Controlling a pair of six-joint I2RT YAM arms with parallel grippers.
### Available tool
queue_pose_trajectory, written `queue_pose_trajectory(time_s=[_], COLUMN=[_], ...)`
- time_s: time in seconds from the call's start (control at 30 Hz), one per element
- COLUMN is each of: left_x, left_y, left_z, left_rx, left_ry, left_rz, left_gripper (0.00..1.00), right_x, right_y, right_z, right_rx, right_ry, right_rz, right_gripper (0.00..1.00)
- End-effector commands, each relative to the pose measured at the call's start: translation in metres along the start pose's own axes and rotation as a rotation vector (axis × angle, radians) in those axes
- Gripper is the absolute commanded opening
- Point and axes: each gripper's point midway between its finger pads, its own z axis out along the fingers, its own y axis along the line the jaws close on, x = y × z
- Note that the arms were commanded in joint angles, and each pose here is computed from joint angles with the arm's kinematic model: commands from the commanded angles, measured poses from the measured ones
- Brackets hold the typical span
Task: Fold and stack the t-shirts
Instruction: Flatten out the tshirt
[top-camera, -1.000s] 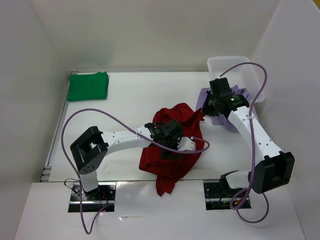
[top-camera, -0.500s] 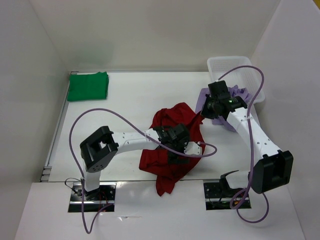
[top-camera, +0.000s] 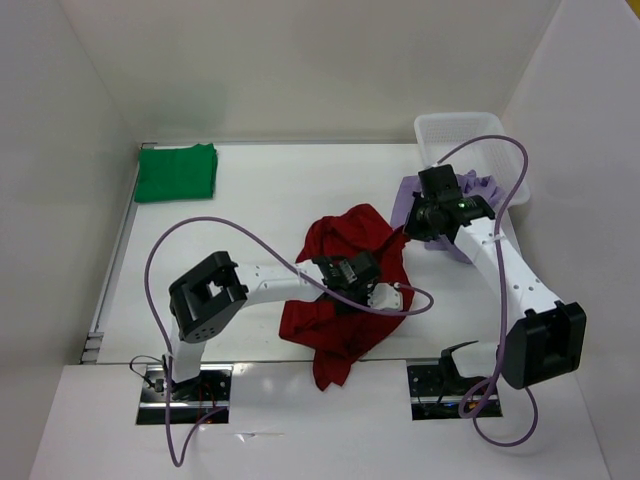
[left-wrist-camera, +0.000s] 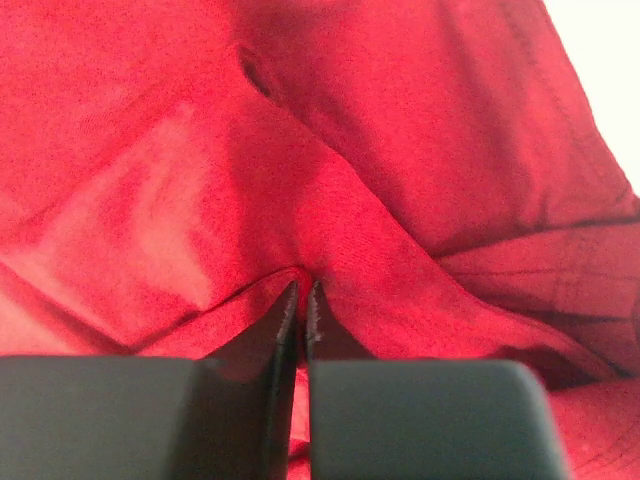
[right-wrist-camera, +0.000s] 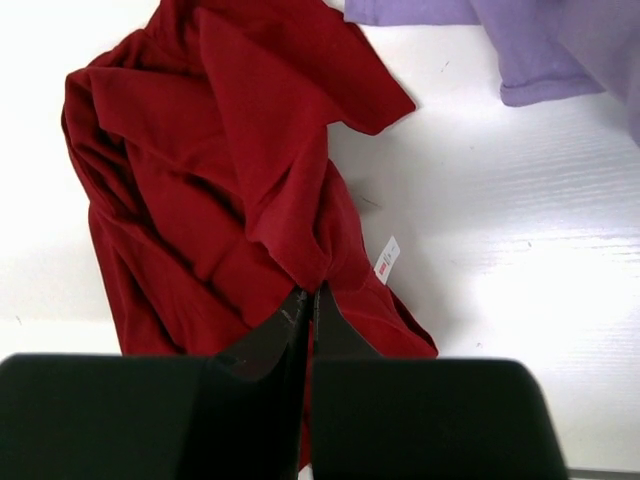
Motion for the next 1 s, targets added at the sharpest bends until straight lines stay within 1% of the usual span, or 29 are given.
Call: queue_pose_trajectory(time_s=[0.0, 0.07, 0.1, 0.13, 0.17, 0.2, 0.23, 0.27, 0.3, 0.33, 0.37, 0.4, 0.47, 0.5, 0.53, 0.57, 0.6, 0.63, 0.67, 0.7, 0.73, 0.8, 0.83, 0.93, 0.97], left_x=[-0.005, -0.005, -0.004, -0.001, -0.004, 0.010, 0.016, 0.016, 0.050, 0.062, 0.072, 0.098, 0.114, 0.122, 0.139, 0.147, 0.155, 0.169, 0.180, 0.187, 0.193, 0.201, 0.204, 0.216, 0.223], left_y=[0.019, 0.027, 0.046, 0.058, 0.074, 0.103, 0.117, 0.134, 0.149, 0.155, 0.155, 0.156, 0.146, 0.143, 0.136, 0.134, 0.132, 0.135, 0.133, 0.133, 0.132, 0.134, 0.132, 0.135, 0.139], left_z=[-0.014, -0.029, -0.053, -0.068, -0.091, -0.133, -0.157, -0.198, -0.219, -0.235, -0.256, -0.258, -0.262, -0.261, -0.253, -0.257, -0.257, -0.261, -0.259, -0.262, -0.261, -0.271, -0.272, -0.278, -0.283], left_rx=[-0.113, -0.162, -0.227, -0.258, -0.305, -0.377, -0.403, -0.466, -0.500, -0.529, -0.560, -0.570, -0.550, -0.540, -0.517, -0.528, -0.532, -0.555, -0.561, -0.573, -0.570, -0.600, -0.605, -0.638, -0.663], left_ry=[0.004, 0.020, 0.019, 0.014, -0.011, -0.035, -0.062, -0.118, -0.085, -0.075, -0.082, -0.041, -0.049, -0.052, -0.035, -0.032, -0.024, -0.016, -0.008, -0.004, -0.001, -0.014, -0.012, -0.002, 0.004], left_rz=[-0.017, -0.018, -0.033, -0.046, -0.073, -0.147, -0.178, -0.204, -0.285, -0.291, -0.315, -0.353, -0.387, -0.417, -0.463, -0.478, -0.507, -0.542, -0.574, -0.592, -0.608, -0.634, -0.642, -0.672, -0.687], left_gripper=[0.00, 0.00, 0.00, 0.00, 0.00, 0.00, 0.00, 0.00, 0.00, 0.00, 0.00, 0.00, 0.00, 0.00, 0.00, 0.00, 0.00, 0.00, 0.00, 0.00, 0.00, 0.00, 0.00, 0.00, 0.00], right_x=[-0.014, -0.015, -0.018, -0.016, -0.010, -0.004, 0.017, 0.032, 0.057, 0.087, 0.109, 0.140, 0.191, 0.213, 0.248, 0.265, 0.277, 0.284, 0.277, 0.265, 0.230, 0.182, 0.146, 0.099, 0.082], right_y=[0.001, -0.001, 0.003, 0.005, 0.005, 0.011, 0.010, 0.015, 0.030, 0.030, 0.033, 0.046, 0.044, 0.044, 0.047, 0.049, 0.049, 0.059, 0.063, 0.071, 0.080, 0.076, 0.061, 0.035, 0.024], right_z=[-0.009, -0.009, -0.012, -0.015, -0.018, -0.023, -0.019, -0.022, -0.025, -0.019, -0.019, -0.024, -0.028, -0.034, -0.050, -0.058, -0.068, -0.083, -0.083, -0.091, -0.086, -0.082, -0.067, -0.043, -0.032], right_rx=[-0.038, -0.040, -0.055, -0.064, -0.064, -0.101, -0.110, -0.140, -0.188, -0.167, -0.163, -0.187, -0.169, -0.166, -0.197, -0.194, -0.208, -0.245, -0.243, -0.279, -0.281, -0.283, -0.230, -0.188, -0.161], right_ry=[-0.062, -0.060, -0.067, -0.052, -0.024, 0.004, 0.068, 0.100, 0.166, 0.238, 0.296, 0.366, 0.523, 0.599, 0.722, 0.787, 0.831, 0.852, 0.822, 0.766, 0.637, 0.484, 0.379, 0.179, 0.119], right_rz=[0.003, 0.011, 0.021, 0.020, 0.030, 0.039, 0.058, 0.069, 0.044, 0.074, 0.068, 0.017, -0.003, -0.036, -0.117, -0.149, -0.187, -0.232, -0.237, -0.228, -0.178, -0.082, 0.035, 0.170, 0.225], right_gripper=[0.00, 0.00, 0.00, 0.00, 0.00, 0.00, 0.00, 0.00, 0.00, 0.00, 0.00, 0.00, 0.00, 0.03, 0.08, 0.13, 0.31, 0.36, 0.43, 0.50, 0.71, 0.75, 0.85, 0.99, 0.99])
